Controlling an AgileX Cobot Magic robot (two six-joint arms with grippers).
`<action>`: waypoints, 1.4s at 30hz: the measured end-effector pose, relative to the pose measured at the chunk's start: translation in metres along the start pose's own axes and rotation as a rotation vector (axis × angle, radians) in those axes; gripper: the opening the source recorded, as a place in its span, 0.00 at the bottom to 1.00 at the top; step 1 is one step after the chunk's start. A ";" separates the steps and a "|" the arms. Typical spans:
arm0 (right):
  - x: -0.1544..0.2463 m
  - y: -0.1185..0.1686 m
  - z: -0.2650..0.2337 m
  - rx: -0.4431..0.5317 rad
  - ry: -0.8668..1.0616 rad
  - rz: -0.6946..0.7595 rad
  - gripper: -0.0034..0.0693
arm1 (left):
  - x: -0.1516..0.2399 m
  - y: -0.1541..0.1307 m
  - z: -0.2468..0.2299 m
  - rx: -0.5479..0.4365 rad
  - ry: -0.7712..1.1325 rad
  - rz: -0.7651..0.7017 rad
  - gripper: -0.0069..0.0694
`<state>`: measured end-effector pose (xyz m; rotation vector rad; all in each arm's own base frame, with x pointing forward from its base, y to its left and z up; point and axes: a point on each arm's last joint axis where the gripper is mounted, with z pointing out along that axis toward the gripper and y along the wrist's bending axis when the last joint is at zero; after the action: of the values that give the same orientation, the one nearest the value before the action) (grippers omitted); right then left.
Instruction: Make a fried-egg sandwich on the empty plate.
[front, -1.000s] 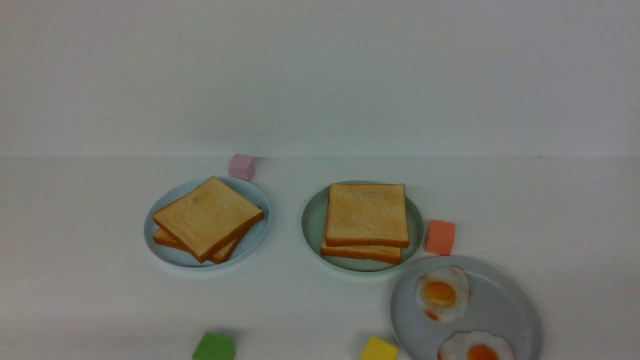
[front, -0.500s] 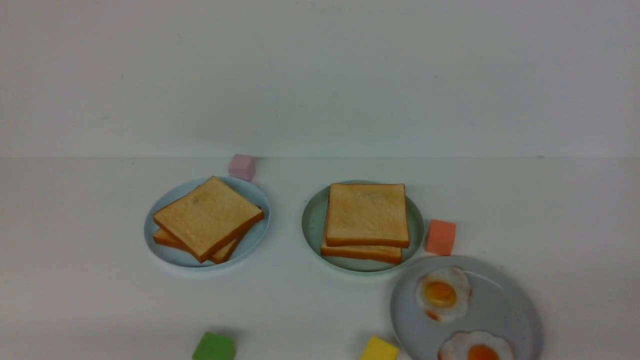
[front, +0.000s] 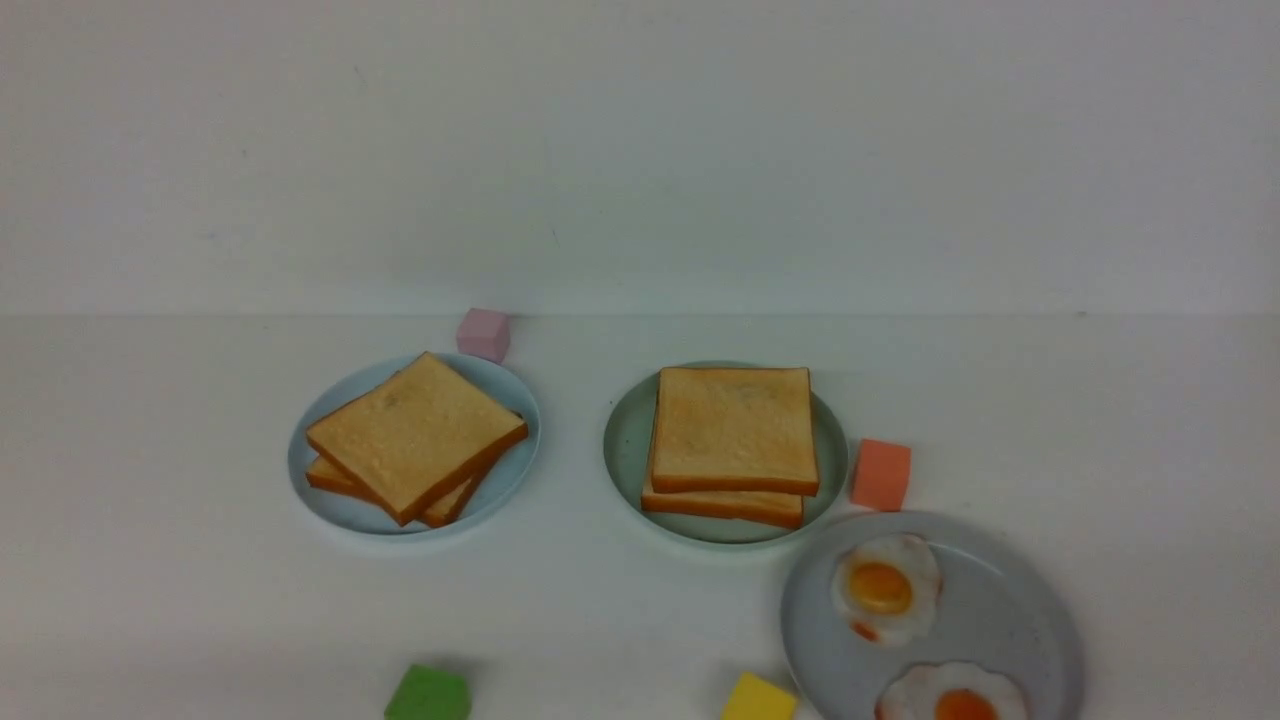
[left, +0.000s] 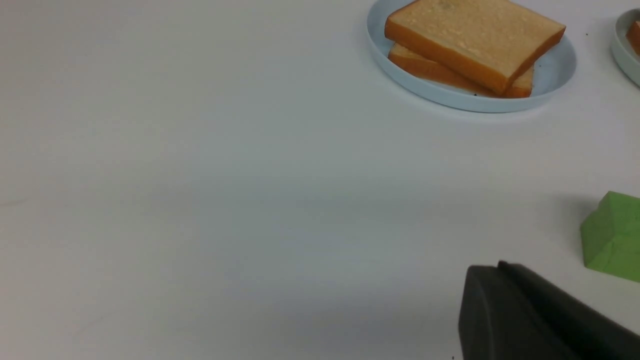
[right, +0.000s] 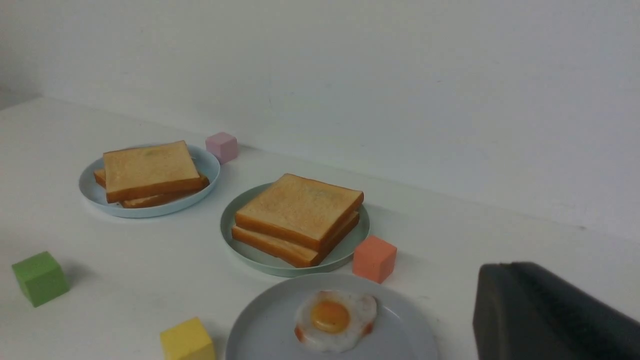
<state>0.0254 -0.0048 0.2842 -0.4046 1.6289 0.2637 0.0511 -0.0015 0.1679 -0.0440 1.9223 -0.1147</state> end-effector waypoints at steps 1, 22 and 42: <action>0.000 0.000 0.000 0.001 0.000 -0.001 0.10 | 0.000 0.000 0.000 0.000 0.000 0.000 0.11; 0.058 0.007 0.027 0.318 0.109 0.084 0.15 | 0.000 0.000 0.000 0.001 -0.002 0.000 0.13; 0.108 0.002 0.037 0.394 0.257 0.065 0.17 | 0.000 0.000 0.000 0.001 -0.003 -0.001 0.14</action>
<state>0.0511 0.0010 0.1731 -0.0860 1.8979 -0.0674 0.0511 -0.0017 0.1681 -0.0439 1.9193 -0.1165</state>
